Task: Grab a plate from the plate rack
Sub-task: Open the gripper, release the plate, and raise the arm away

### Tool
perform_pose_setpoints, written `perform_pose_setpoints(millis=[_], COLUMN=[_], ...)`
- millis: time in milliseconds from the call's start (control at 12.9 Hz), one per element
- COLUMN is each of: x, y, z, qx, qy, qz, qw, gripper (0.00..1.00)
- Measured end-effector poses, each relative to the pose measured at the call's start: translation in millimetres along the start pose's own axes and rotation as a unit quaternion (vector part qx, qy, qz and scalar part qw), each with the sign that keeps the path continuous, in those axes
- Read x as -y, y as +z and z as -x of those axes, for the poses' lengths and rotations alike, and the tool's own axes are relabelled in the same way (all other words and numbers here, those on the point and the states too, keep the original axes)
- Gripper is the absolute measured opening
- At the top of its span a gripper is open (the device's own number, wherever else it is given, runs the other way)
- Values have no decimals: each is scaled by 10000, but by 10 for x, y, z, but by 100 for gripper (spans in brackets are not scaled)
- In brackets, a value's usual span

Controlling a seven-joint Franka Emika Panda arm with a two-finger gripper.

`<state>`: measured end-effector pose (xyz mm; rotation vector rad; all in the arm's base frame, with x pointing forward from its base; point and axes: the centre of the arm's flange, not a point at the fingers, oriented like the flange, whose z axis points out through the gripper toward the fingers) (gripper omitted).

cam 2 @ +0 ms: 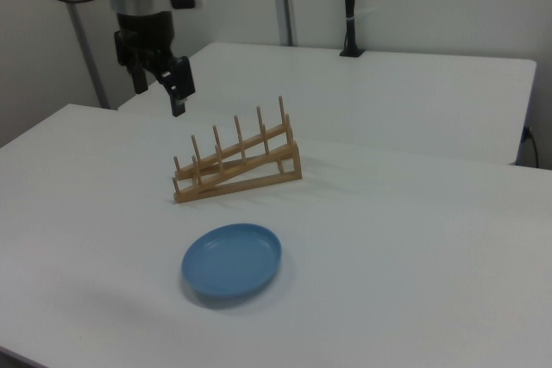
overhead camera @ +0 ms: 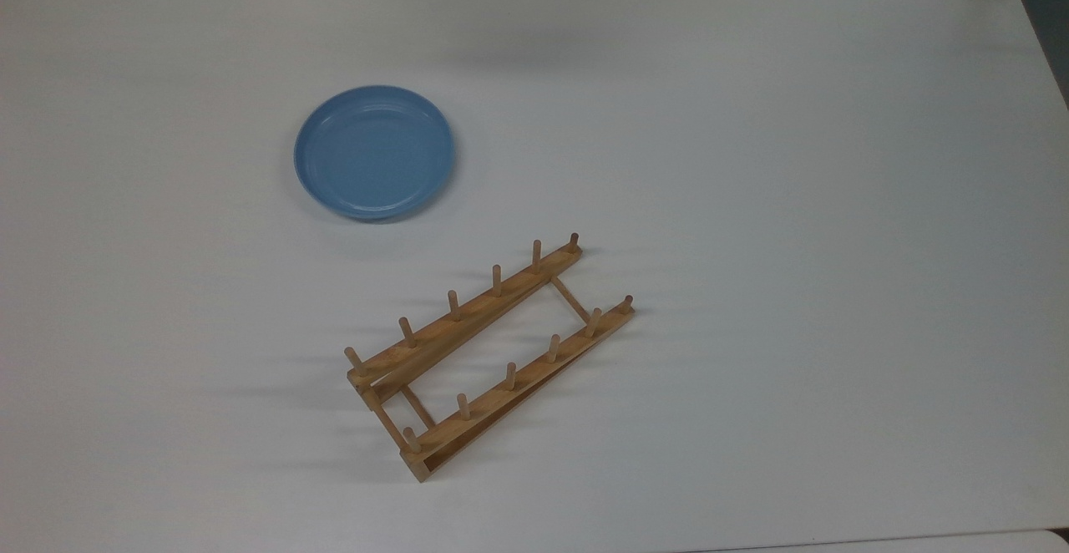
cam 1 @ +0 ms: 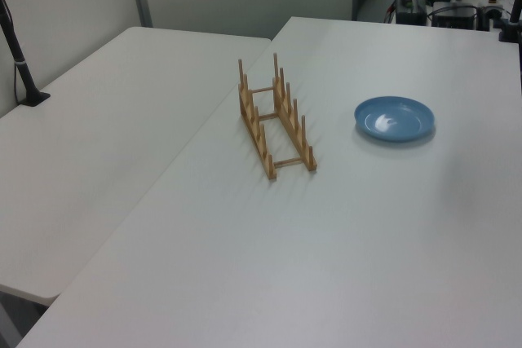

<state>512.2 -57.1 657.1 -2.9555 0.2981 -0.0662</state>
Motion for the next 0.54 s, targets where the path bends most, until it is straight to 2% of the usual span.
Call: perform_pose_setpoints(millis=[232,541], x=[128,114], y=[64,169], z=[-76,-321], qx=[-183,-658], qy=[-74,-195], qz=[363,411], qw=[9991,9968], gripper=[100,100])
